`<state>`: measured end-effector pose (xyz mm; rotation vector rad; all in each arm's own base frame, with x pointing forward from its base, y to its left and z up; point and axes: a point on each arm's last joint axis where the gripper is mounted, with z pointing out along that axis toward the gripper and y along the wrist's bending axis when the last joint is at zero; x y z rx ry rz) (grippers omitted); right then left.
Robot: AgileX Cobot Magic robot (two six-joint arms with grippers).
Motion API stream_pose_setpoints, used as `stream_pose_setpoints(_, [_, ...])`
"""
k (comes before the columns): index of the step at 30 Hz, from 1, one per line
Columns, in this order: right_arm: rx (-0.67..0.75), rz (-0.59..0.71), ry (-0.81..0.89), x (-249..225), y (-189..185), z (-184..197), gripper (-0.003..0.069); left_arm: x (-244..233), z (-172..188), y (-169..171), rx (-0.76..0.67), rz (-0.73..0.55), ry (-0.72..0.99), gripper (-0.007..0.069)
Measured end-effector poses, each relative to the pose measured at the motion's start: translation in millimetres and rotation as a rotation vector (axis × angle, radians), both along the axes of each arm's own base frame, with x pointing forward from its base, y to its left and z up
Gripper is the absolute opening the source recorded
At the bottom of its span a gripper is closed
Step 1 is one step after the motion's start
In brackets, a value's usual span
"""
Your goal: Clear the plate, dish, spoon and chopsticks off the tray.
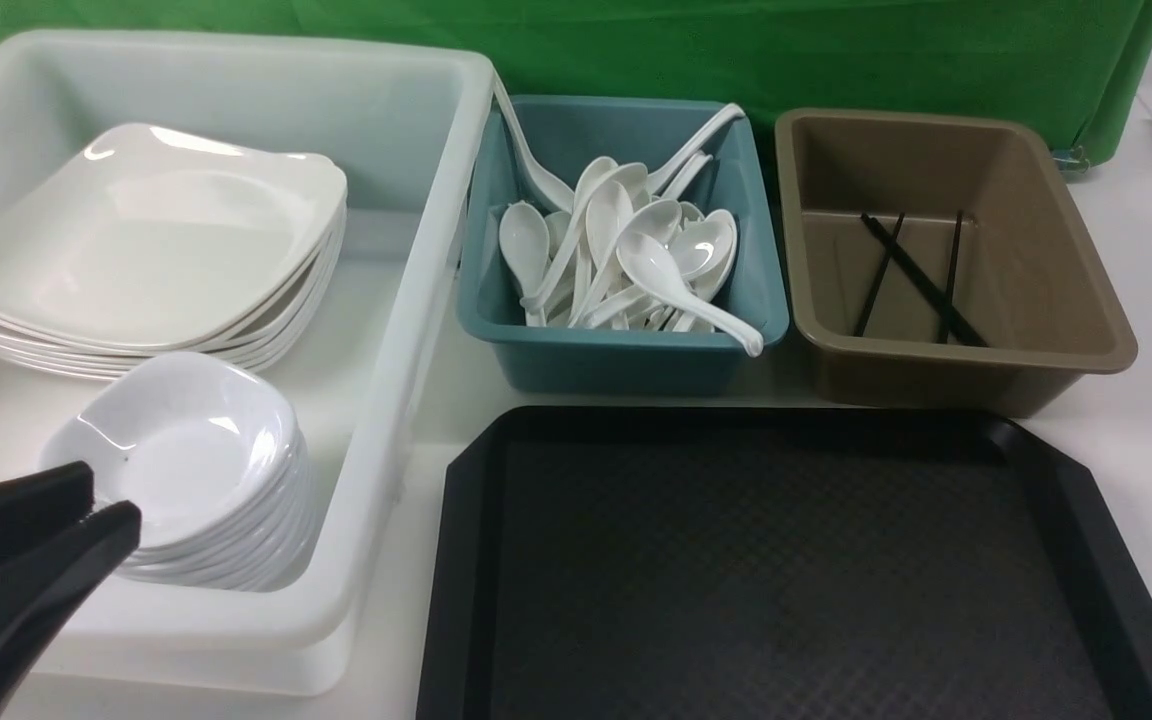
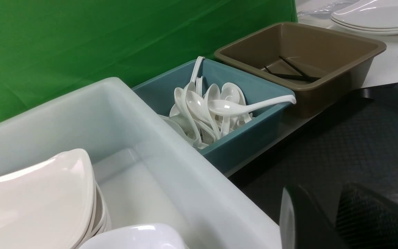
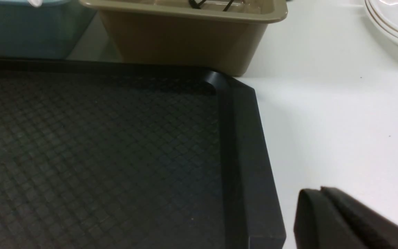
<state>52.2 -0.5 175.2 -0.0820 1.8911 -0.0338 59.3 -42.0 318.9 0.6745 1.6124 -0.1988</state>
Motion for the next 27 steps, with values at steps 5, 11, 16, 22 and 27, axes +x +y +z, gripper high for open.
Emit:
stream_pose_setpoints(5, [0.000, 0.000, 0.000, 0.0, 0.0, 0.0, 0.0062, 0.6, 0.2, 0.7, 0.008, 0.008, -0.011, 0.0152])
stream_pose_setpoints(11, [0.000, 0.000, 0.000, 0.0, 0.0, 0.0, 0.0070, 9.7, -0.9, 15.3, -0.142, 0.211, -0.075, 0.0151])
stream_pose_setpoints(16, [0.001, 0.000, 0.000, 0.0, 0.0, 0.0, 0.0079, 9.7, -29.2, 34.9, -0.310, 0.457, -0.106, 0.0077])
stream_pose_setpoints(22, [0.001, 0.000, 0.000, 0.0, 0.0, 0.0, 0.0095, -1.9, -109.1, 40.6, -0.304, 0.558, -0.001, 0.0010])
stream_pose_setpoints(27, [0.000, 0.000, -0.003, 0.1, 0.0, 0.3, 0.0106, -4.2, -133.1, 39.7, -0.308, 0.571, 0.117, 0.0010])
